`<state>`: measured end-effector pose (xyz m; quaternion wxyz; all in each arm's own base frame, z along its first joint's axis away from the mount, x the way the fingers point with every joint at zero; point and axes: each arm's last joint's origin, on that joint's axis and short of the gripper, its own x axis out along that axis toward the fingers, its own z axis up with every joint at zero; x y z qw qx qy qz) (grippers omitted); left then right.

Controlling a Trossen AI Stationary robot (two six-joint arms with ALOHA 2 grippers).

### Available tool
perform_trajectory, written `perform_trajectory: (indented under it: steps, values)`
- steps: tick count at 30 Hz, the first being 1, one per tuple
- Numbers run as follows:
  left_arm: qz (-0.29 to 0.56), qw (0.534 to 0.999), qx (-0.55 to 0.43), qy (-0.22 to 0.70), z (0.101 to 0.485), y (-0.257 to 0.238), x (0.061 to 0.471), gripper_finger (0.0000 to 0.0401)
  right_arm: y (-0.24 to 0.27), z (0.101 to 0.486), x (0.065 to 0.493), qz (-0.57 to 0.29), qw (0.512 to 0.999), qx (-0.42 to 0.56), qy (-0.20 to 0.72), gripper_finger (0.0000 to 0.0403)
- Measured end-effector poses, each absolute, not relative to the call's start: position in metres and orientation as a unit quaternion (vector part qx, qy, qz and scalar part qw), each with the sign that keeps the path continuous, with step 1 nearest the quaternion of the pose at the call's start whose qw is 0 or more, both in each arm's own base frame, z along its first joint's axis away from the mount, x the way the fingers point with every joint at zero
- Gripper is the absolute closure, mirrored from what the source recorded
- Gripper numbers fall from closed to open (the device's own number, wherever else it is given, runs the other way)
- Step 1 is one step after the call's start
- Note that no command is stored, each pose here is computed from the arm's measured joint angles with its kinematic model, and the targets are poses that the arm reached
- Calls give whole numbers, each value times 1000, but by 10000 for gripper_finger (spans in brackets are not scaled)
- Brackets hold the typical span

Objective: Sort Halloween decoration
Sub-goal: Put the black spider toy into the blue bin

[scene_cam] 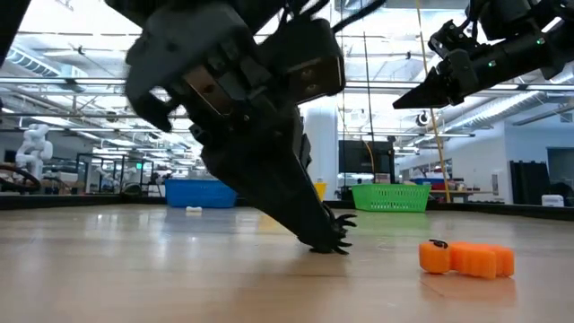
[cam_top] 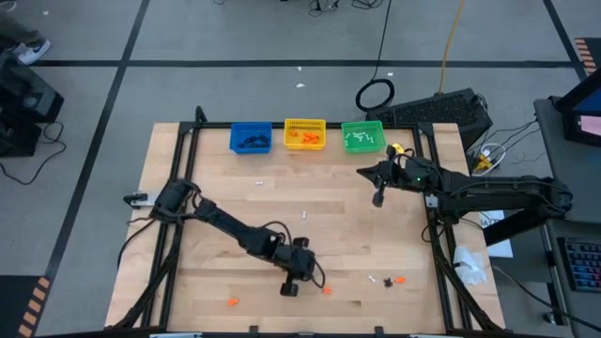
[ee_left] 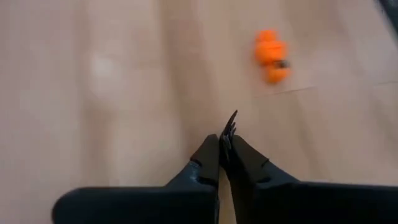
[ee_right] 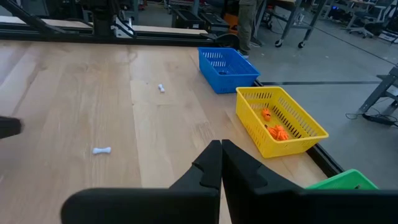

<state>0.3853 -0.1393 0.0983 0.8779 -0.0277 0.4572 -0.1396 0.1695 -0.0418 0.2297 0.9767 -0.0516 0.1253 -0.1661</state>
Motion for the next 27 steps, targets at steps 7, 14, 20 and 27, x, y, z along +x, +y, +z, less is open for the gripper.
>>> perform_trajectory:
  steps: [7, 14, 20, 27]
  values:
    - [-48, 872, -2, 486, 130, -87, 381, 387, -42, 230, 169, -165, 976, -60, 126, 403]
    - [89, 840, 17, 536, 177, 3, 356, 387, -42, 232, 170, -167, 976, -77, 118, 403]
    - [186, 822, -26, 537, 216, 97, 319, 387, -43, 236, 171, -169, 976, -94, 99, 403]
    - [295, 771, -92, 557, 225, 196, 254, 387, -43, 242, 171, -172, 976, -115, 73, 403]
